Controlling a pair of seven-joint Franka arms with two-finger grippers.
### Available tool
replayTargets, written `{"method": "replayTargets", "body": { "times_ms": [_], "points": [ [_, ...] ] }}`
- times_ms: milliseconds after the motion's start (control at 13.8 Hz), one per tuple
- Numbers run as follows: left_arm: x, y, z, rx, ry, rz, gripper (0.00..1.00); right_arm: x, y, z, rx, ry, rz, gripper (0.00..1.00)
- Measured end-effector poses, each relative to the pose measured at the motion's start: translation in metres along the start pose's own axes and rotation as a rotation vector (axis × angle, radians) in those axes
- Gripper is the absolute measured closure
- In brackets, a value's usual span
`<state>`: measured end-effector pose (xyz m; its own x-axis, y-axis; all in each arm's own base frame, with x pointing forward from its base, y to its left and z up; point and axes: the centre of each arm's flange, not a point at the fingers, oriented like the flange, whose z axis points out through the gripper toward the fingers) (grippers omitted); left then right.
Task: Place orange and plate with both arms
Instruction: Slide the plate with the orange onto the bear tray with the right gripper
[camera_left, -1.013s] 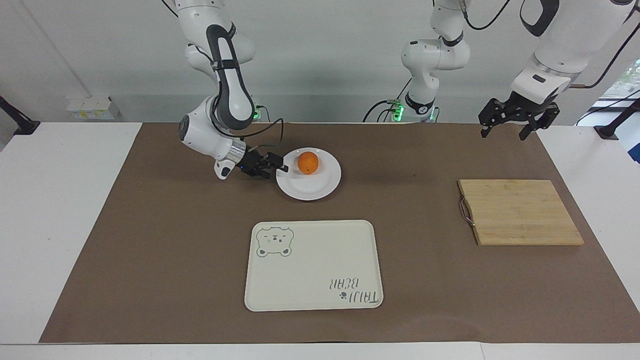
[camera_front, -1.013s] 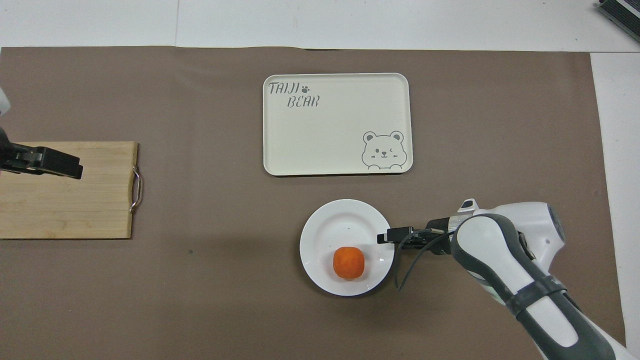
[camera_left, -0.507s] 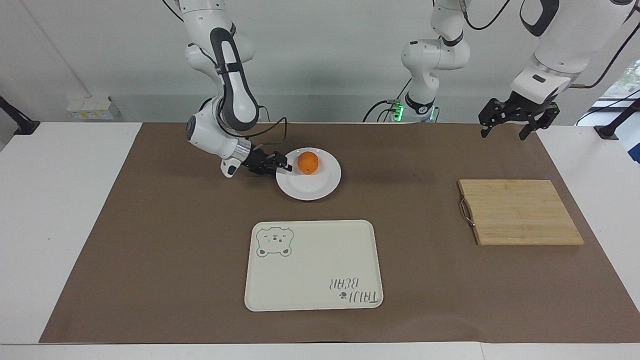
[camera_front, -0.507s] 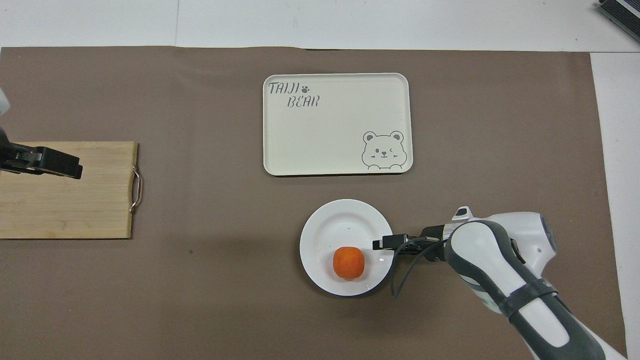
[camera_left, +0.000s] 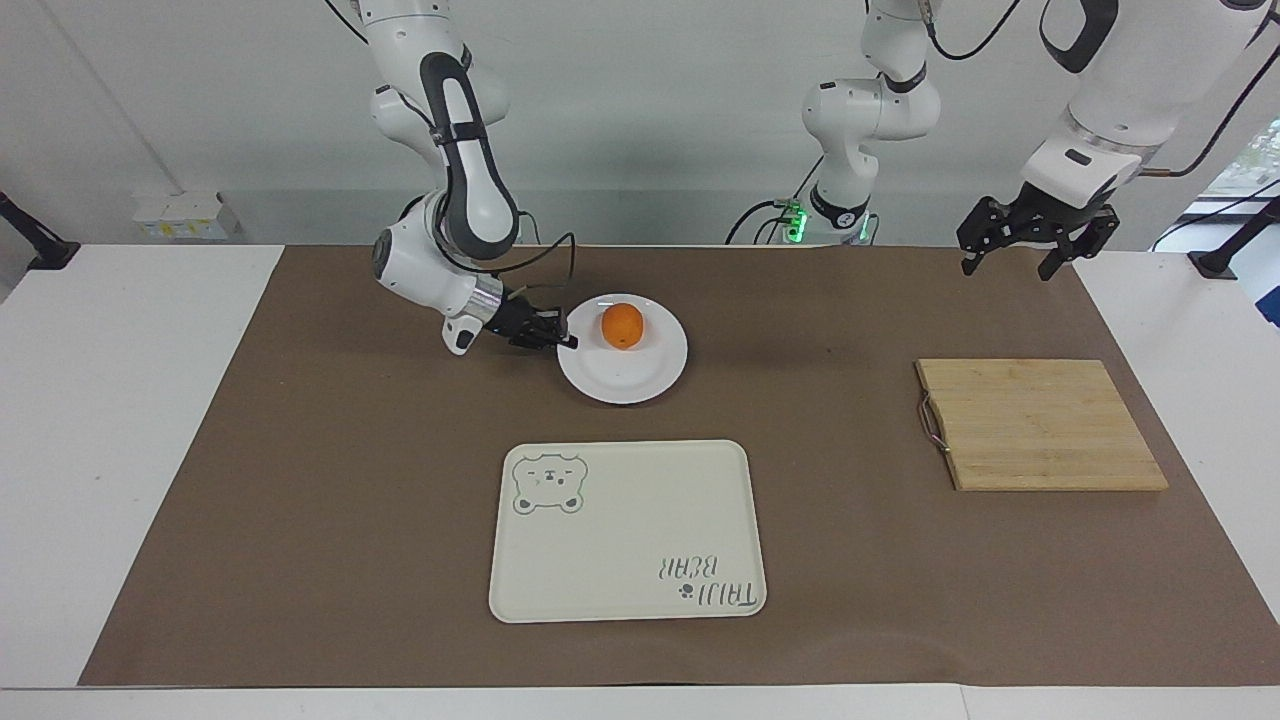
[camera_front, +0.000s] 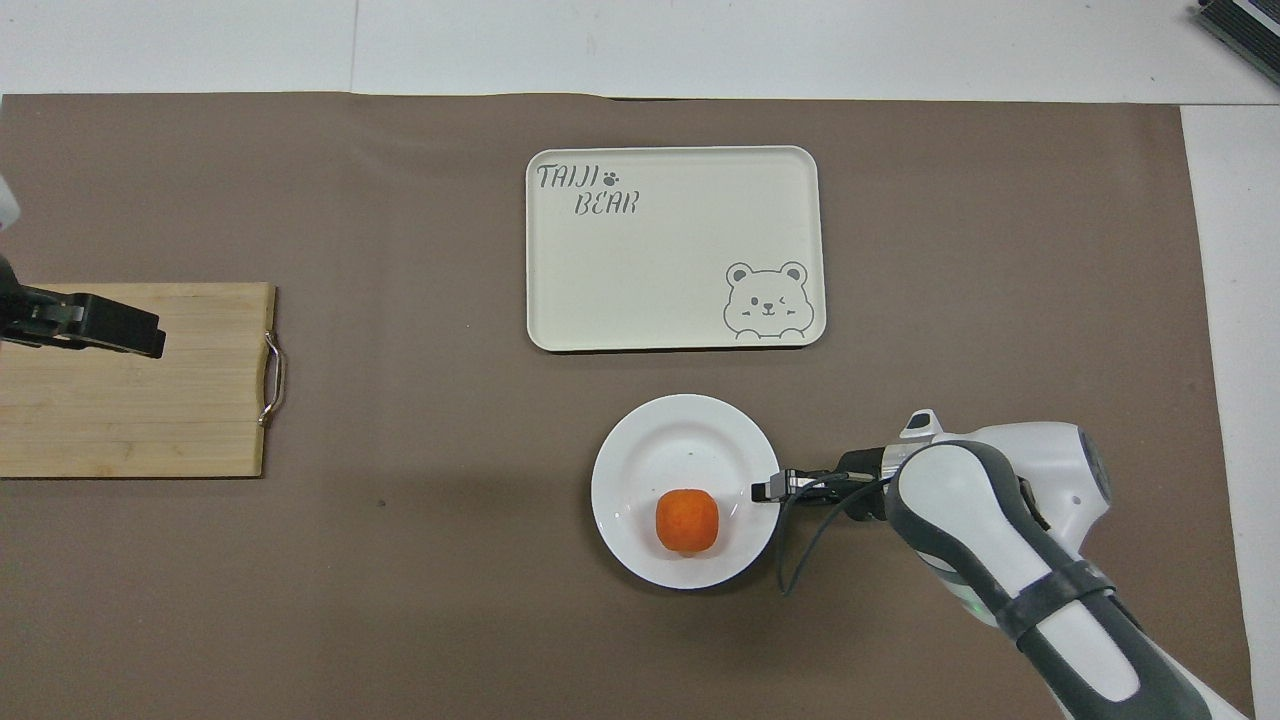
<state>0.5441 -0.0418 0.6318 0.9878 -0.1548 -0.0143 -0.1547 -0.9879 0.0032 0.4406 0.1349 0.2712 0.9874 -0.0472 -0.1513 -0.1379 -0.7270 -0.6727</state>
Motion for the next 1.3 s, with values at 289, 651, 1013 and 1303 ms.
{"method": "replayTargets", "body": {
  "times_ms": [289,651,1013,1303],
  "points": [
    [0.0,0.0,0.0,0.0,0.0,0.0,0.0,0.021,-0.019,-0.008,0.01,0.032,-0.035,0.92],
    [0.0,0.0,0.0,0.0,0.0,0.0,0.0,0.054,-0.045,-0.017,0.091,0.08,-0.028,0.95],
    [0.0,0.0,0.0,0.0,0.0,0.0,0.0,0.11,-0.072,-0.047,0.189,0.142,-0.044,0.95],
    [0.0,0.0,0.0,0.0,0.0,0.0,0.0,0.162,-0.072,-0.084,0.226,0.2,-0.037,0.95]
  ]
}}
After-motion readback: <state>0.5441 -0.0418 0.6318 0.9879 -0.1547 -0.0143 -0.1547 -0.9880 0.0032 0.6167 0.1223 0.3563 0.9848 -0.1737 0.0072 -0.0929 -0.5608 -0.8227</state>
